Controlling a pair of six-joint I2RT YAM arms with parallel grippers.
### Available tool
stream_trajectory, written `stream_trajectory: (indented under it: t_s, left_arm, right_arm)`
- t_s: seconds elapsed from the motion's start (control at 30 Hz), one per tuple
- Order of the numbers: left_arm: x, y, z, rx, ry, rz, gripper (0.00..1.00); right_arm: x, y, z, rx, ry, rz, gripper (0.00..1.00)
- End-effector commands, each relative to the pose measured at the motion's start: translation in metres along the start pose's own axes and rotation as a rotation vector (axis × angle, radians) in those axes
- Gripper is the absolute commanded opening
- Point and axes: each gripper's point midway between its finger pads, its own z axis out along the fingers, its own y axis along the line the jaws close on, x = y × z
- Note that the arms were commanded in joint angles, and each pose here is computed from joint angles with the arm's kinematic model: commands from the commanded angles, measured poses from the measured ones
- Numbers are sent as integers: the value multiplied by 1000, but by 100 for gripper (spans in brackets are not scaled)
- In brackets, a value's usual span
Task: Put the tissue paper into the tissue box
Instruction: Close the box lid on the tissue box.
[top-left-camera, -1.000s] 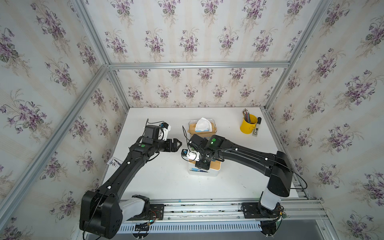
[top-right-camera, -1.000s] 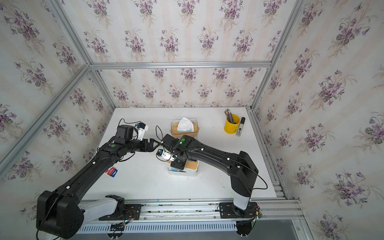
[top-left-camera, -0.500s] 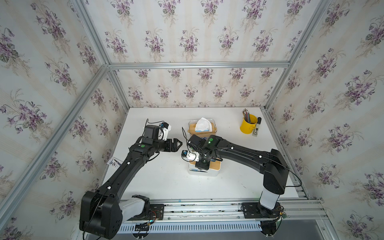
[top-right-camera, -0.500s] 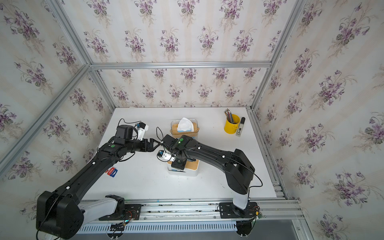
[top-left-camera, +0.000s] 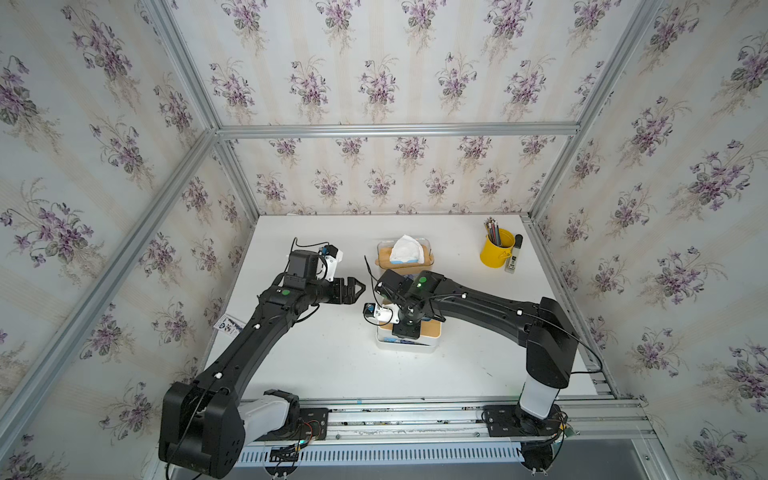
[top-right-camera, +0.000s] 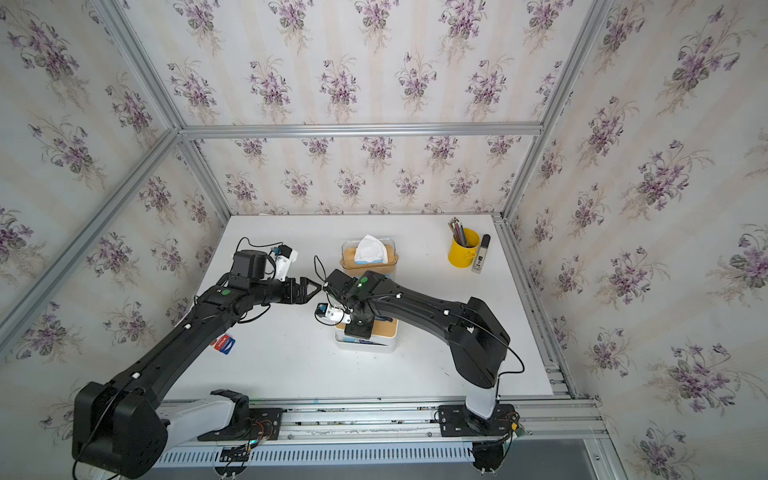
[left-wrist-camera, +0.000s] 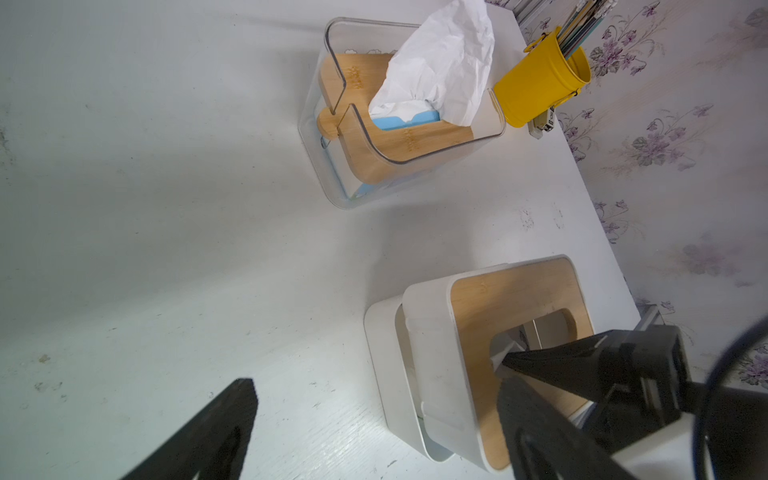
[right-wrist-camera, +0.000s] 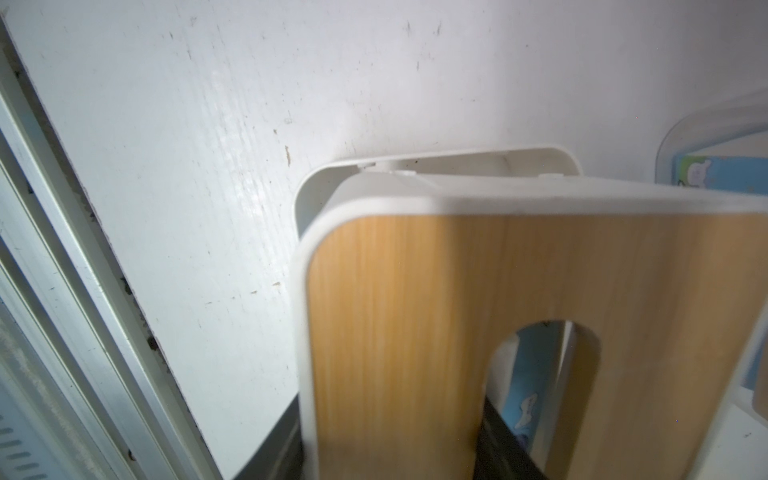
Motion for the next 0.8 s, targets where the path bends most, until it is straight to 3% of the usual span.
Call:
stream_trajectory:
  t_s: [0.0,0.77]
  left_arm:
    - [-6,-4,0,19,-24,9,95]
    - [-6,-3,3,23,-22,9,95]
  right_arm:
    - [3,11,-4,-53,-2,-37,22]
    - [2,10,4,-52,53,-38,22]
